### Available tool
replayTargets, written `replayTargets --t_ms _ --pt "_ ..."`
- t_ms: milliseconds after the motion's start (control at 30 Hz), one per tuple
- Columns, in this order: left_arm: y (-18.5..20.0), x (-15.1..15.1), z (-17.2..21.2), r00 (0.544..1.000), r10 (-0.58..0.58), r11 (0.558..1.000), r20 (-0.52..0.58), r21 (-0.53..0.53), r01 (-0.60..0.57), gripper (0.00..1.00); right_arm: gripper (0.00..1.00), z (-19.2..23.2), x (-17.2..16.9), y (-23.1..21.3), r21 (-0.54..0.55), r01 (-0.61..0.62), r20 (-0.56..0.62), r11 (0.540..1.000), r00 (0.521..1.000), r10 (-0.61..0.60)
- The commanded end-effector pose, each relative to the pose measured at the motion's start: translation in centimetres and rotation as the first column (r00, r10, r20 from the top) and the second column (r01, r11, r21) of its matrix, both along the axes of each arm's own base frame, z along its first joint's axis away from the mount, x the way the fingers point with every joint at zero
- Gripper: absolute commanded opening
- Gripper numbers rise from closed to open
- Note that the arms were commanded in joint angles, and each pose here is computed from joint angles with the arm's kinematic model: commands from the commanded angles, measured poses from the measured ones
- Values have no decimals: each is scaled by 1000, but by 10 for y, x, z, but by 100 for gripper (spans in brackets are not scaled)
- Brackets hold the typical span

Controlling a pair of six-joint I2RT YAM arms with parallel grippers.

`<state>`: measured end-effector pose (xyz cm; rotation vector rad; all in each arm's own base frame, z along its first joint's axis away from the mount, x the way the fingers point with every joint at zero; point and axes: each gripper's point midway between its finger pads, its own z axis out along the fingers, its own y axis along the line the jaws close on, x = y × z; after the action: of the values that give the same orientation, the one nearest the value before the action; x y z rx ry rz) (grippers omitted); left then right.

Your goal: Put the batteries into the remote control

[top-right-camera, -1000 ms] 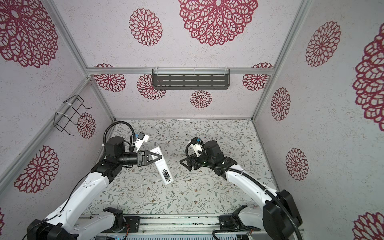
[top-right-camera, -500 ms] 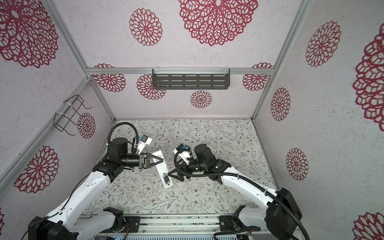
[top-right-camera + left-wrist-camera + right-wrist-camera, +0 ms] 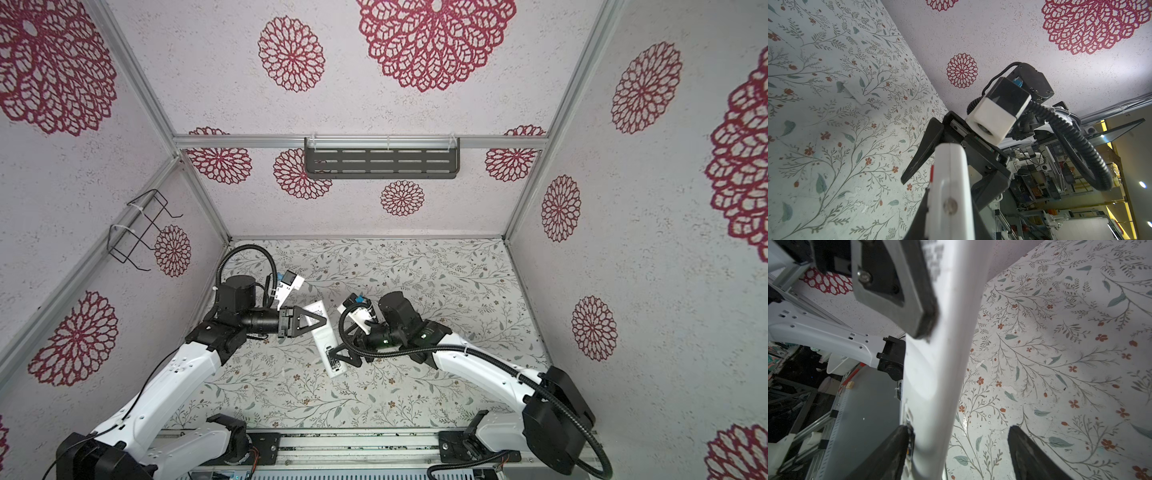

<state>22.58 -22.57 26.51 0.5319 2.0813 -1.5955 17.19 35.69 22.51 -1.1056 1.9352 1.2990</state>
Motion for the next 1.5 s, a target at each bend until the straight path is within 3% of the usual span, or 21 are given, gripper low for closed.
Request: replayTargets --t_ms 0,1000,1167,1333,1467 --pt "-2 2 12 998 -11 1000 64 -7 12 0 75 30 3 10 82 -11 49 997 999 7" --pt "-1 0 18 996 -3 1000 92 -10 3 0 45 -3 15 12 -13 47 41 999 998 -47" --pt "-1 1 14 996 6 1000 85 -2 -5 0 55 4 12 13 13 33 47 999 998 -34" --pt "1 6 10 996 28 999 83 20 -30 0 73 34 3 12 107 -6 79 994 997 -2" --pt "5 12 5 996 54 998 70 41 -57 0 81 58 -2 5 170 -19 109 985 994 0"
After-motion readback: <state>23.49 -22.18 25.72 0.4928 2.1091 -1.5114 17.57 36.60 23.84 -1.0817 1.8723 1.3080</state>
